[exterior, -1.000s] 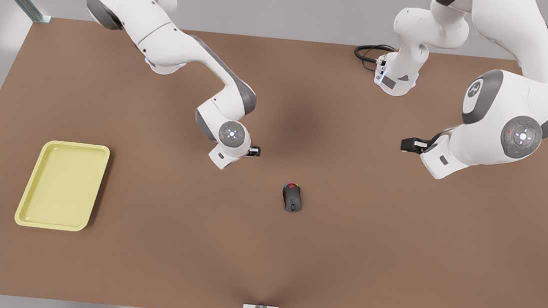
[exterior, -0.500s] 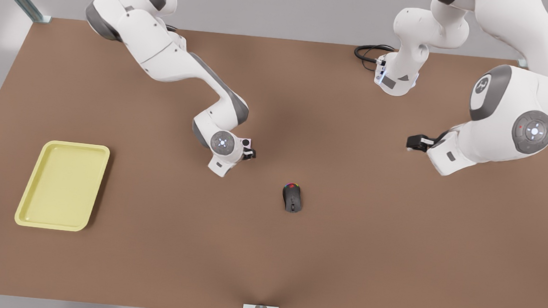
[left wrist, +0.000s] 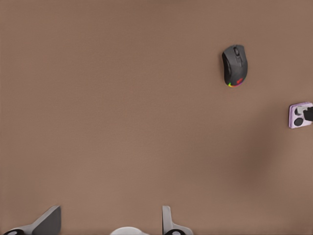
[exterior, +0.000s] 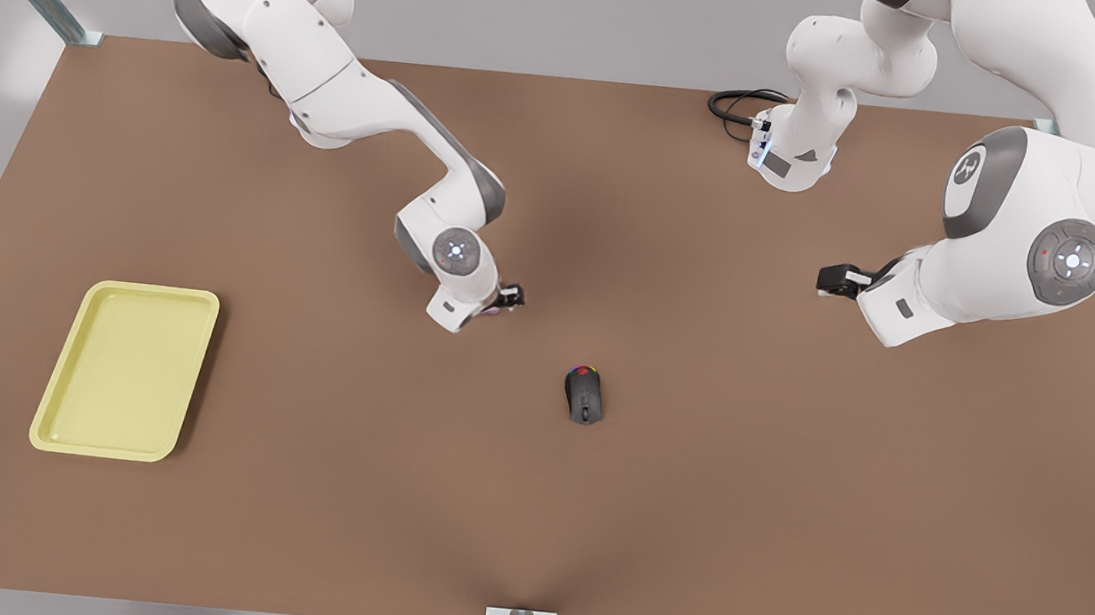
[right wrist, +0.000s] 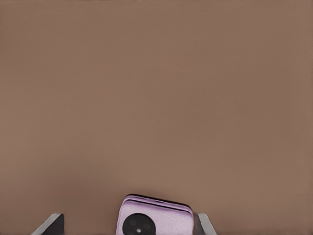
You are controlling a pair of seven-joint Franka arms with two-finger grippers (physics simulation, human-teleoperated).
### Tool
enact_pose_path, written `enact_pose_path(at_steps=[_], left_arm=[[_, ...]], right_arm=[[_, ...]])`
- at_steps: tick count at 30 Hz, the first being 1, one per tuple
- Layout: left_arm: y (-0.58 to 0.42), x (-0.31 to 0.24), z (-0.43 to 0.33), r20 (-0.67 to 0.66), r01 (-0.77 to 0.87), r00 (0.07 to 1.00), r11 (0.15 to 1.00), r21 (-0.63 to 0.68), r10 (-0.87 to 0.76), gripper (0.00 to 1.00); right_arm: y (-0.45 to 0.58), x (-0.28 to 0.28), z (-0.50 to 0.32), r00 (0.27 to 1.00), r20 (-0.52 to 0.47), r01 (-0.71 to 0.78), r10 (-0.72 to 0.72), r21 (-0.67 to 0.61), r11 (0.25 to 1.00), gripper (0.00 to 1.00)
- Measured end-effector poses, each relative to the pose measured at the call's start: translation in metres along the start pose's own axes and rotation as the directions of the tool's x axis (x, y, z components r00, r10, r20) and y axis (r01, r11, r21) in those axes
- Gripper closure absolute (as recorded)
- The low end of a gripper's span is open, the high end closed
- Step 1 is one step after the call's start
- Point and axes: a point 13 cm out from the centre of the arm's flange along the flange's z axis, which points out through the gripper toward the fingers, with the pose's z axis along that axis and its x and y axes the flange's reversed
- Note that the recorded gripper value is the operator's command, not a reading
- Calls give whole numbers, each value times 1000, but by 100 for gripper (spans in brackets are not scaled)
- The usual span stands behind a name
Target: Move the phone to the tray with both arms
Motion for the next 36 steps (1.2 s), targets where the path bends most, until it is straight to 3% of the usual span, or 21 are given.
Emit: enact_pose_path(at_steps=[10,36], left_arm=[[1,1,1,-5,-6,1000,1000,-1,6,0],[5,2,1,-11,-5,1000,1000,-24,5,0]], right_arm=[[-31,3,23,989,4,-148,148,41,988,0],[-21,26,44,991,18,-134,134,22,991,0]])
